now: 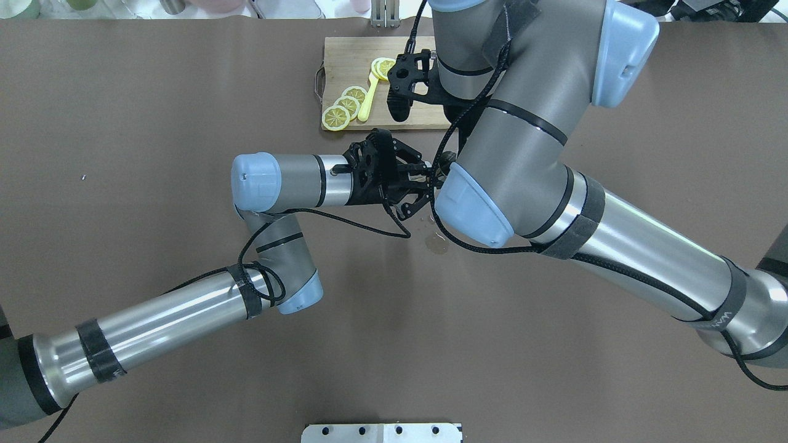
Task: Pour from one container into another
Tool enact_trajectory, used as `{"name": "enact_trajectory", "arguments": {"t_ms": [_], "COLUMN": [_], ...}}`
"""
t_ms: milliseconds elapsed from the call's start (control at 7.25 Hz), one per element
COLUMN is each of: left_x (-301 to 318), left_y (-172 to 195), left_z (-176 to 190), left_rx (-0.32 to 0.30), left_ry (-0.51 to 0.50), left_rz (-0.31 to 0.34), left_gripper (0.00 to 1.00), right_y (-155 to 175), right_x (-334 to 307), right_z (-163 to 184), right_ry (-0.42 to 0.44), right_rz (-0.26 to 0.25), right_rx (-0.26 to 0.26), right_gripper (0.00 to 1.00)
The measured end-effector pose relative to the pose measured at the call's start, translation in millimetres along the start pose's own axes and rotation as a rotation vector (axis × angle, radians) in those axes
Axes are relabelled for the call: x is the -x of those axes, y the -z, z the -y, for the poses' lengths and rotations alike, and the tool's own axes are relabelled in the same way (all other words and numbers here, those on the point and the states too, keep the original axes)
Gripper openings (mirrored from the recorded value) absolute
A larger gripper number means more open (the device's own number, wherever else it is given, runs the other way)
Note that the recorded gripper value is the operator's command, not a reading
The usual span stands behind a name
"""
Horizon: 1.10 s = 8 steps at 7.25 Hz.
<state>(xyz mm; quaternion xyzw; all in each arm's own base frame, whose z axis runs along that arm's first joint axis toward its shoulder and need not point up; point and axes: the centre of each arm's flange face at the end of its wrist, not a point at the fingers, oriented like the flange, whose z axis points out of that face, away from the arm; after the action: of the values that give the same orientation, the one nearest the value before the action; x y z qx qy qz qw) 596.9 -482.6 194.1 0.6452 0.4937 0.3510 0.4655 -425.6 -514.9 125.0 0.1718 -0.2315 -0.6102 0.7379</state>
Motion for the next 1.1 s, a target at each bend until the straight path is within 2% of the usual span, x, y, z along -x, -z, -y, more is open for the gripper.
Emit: {"name": "enact_trajectory", "arguments": {"t_ms": [1103], "left_x": [0], "left_y": [0], "left_z": [0], "left_rx": [0.0], "left_ry": [0.0], "left_rz": [0.002], "left_gripper": [0.0], "right_y": [2], "right_x": [6], "right_z": [25], "right_ry": [0.033], "right_rz": [0.018], "right_rx": [0.099], "right_gripper": [0.0]}}
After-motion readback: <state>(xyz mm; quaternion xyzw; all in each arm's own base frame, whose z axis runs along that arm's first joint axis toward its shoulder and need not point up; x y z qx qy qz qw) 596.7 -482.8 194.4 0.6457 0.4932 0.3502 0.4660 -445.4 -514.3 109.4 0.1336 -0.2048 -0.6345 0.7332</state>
